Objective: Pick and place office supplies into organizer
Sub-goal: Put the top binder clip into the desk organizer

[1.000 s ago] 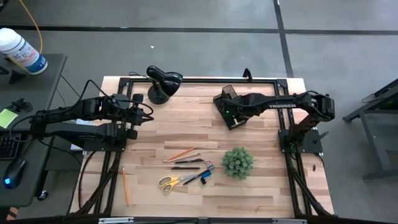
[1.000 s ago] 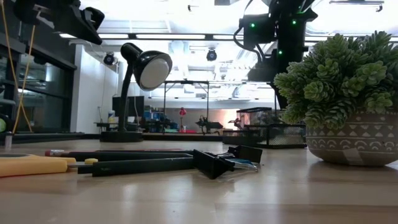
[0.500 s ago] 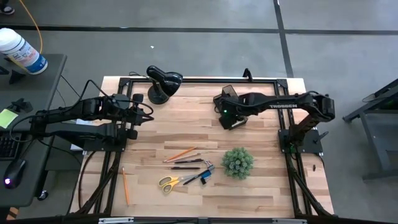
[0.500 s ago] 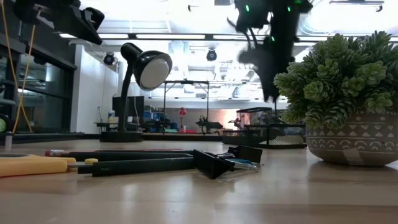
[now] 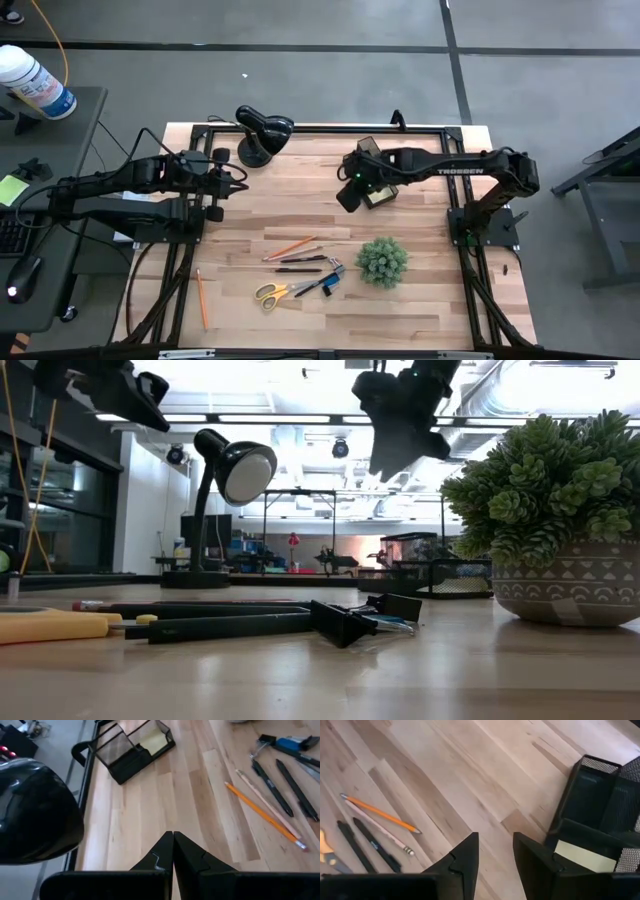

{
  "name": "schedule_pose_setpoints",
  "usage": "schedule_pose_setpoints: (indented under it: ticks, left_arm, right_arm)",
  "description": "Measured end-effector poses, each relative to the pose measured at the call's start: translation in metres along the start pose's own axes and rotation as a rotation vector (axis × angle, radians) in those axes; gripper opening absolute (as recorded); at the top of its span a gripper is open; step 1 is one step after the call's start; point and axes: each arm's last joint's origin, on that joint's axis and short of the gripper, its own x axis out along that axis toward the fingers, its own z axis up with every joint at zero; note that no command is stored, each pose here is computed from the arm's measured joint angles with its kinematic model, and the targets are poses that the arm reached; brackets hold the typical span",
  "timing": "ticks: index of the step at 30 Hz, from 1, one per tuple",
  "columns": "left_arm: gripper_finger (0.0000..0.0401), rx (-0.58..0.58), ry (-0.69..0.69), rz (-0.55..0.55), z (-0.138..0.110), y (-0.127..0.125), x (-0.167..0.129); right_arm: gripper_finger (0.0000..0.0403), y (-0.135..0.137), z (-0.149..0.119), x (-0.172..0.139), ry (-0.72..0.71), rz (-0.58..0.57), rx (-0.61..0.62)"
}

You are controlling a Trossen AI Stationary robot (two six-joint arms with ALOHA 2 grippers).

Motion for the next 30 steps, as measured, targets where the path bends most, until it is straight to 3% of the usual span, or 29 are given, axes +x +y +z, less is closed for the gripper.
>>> schedule_pose_setpoints:
  ticks: [6, 14, 22, 30]
  left_arm:
    - [0.0001, -0.128, -0.034, -0.089, 0.001, -0.003, 0.0]
    - [0.0001, -0.258, -0.114, -0.356, 0.005, -0.009, -0.002]
    - [0.0001, -0.484, -0.075, -0.433, 0.006, -0.011, 0.0]
    - [0.0, -0.521, -0.135, -0.481, 0.029, -0.02, 0.017]
  right_arm:
    - [0.0118, 0.006, -0.004, -0.001, 0.048, 0.092, -0.11]
    - [0.0117, 0.014, -0.008, -0.002, 0.056, 0.14, -0.249]
    - [0.0117, 0.025, -0.016, -0.004, 0.087, 0.21, -0.289]
    - [0.0117, 0.038, -0.026, -0.005, 0.108, 0.218, -0.181]
